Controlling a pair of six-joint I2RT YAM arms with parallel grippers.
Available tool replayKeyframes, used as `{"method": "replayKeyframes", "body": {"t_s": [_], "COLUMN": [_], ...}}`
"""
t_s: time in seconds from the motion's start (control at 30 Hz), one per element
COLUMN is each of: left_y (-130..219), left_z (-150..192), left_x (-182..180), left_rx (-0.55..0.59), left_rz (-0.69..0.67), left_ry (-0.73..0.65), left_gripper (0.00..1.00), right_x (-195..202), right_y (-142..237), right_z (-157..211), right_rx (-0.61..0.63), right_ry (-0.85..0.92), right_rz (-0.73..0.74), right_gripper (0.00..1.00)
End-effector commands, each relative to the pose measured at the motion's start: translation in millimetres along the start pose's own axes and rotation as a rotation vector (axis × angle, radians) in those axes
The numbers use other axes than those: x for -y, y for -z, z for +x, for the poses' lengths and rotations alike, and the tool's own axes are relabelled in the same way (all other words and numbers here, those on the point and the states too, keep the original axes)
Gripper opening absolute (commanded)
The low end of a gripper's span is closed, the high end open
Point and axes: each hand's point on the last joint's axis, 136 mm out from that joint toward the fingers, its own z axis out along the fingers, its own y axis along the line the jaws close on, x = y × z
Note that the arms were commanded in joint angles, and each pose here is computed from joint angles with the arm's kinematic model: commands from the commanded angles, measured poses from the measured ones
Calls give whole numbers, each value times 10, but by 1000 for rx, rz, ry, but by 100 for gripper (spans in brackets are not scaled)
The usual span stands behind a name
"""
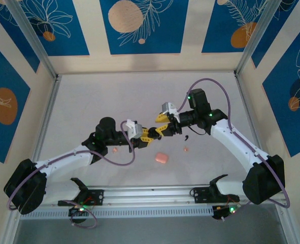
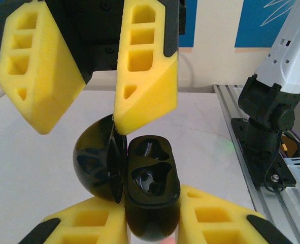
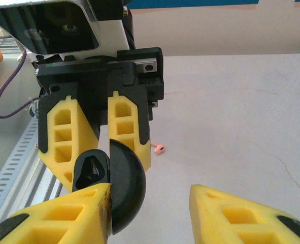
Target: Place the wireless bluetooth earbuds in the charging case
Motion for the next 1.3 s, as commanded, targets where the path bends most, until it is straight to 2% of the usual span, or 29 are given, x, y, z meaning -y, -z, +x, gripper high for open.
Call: {"method": "replayKeyframes", "body": {"t_s": [0.0,0.43,0.6,0.73,0.9,1.13,1.27], "left_y": [8,-17,-11,-4,21,107,168], "left_z": [-112,24,152,268,377,553,633], "left_x": [63,-37,-169,-264,-374,-516,-541], "left_rx": [46,47,73,81,99,126,123], "left_rz": [29,-14,-64,-104,-145,-216,-248], "left_ry": [-45,-10,26,58,93,160,183], "left_gripper": [24,24,23,23,23,23,23], "right_x": [72,-14,10,93,305,595,662], "right_y": [11,134,213,309,411,532,461], "right_z": [-26,-197,-276,-292,-180,369,658], "right_rx": [-6,70,83,76,42,-167,-257], "right_ry": [-10,-27,-108,-244,-499,-958,-1058], "right_rz": [26,5,38,106,249,501,517], "right_gripper": [44,45,47,47,47,47,47]}}
